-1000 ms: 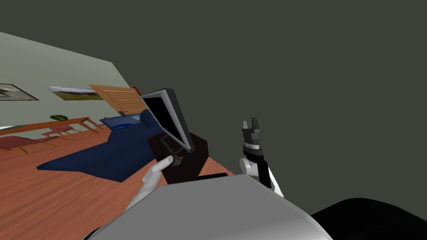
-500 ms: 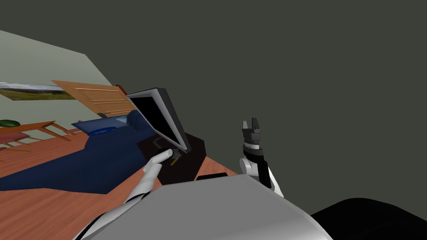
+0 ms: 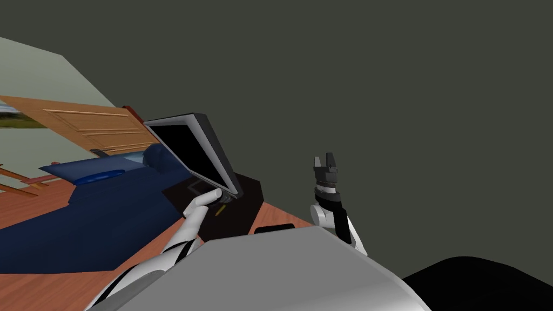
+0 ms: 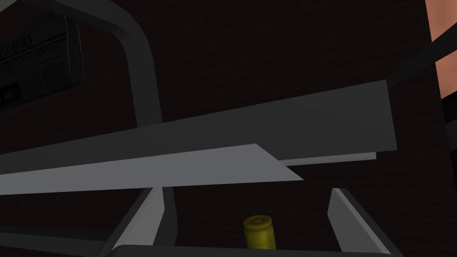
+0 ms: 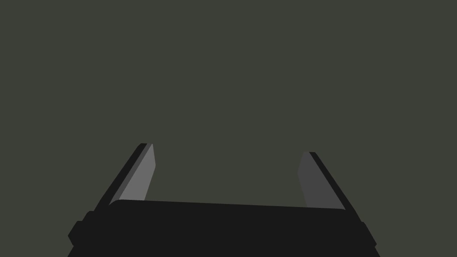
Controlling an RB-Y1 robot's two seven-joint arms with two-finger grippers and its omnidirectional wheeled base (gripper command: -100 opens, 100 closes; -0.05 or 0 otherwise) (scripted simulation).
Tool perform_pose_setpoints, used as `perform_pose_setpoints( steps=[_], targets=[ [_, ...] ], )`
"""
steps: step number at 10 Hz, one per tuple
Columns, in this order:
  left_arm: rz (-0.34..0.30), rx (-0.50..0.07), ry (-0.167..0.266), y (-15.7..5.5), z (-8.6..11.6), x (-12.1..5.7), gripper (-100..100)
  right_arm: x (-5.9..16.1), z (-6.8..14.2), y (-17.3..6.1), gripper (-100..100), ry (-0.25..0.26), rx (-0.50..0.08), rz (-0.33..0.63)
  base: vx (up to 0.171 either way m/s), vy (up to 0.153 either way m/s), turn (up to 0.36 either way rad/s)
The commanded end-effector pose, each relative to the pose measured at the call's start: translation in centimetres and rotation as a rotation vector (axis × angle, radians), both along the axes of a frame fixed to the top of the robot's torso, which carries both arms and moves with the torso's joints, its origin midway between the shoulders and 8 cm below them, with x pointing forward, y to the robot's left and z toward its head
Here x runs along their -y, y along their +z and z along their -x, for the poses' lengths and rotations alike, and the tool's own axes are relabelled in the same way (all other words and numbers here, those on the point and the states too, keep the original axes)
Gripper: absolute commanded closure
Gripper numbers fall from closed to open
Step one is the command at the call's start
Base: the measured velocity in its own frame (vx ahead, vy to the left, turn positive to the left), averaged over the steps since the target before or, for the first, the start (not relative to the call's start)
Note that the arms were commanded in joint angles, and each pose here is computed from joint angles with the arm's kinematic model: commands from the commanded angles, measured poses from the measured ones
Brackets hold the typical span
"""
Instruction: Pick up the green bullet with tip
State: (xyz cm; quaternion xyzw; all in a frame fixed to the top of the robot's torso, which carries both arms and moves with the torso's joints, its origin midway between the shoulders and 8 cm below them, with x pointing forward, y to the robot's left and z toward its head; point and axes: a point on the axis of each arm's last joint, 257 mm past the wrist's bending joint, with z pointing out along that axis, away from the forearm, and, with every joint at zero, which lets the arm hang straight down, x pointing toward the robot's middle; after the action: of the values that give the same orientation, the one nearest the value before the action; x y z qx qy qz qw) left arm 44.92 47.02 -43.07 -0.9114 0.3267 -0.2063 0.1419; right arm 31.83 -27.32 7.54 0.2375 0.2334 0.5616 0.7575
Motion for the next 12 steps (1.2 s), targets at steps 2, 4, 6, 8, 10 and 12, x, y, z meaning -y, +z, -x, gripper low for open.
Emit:
perform_pose_setpoints(
  steps=[2, 4, 6, 8, 10, 12],
  targets=[
    [-0.007, -0.01, 0.006, 2.2, -1.2, -0.9, -100, 0.0, 0.0, 0.0, 0, 0.0, 0.0, 0.0, -0.04, -0.028, -0.134],
    [-0.005, -0.031, 0.029, 3.1, -1.1, -2.1, -100, 0.0, 0.0, 0.0, 0, 0.0, 0.0, 0.0, -0.012, -0.018, -0.099],
    [0.007, -0.086, 0.071, 1.9, 0.7, -3.5, -100, 0.0, 0.0, 0.0, 0, 0.0, 0.0, 0.0, 0.07, -0.001, -0.003],
    [0.011, -0.102, 0.081, 1.3, 1.4, -3.7, -100, 0.0, 0.0, 0.0, 0, 0.0, 0.0, 0.0, 0.074, 0.006, 0.046],
    [0.019, -0.139, 0.103, 0.0, 2.9, -4.2, -100, 0.0, 0.0, 0.0, 0, 0.0, 0.0, 0.0, 0.025, 0.001, 0.059],
    [0.024, -0.159, 0.115, -0.8, 3.8, -4.5, -100, 0.0, 0.0, 0.0, 0, 0.0, 0.0, 0.0, 0.034, -0.007, 0.051]
  ],
)
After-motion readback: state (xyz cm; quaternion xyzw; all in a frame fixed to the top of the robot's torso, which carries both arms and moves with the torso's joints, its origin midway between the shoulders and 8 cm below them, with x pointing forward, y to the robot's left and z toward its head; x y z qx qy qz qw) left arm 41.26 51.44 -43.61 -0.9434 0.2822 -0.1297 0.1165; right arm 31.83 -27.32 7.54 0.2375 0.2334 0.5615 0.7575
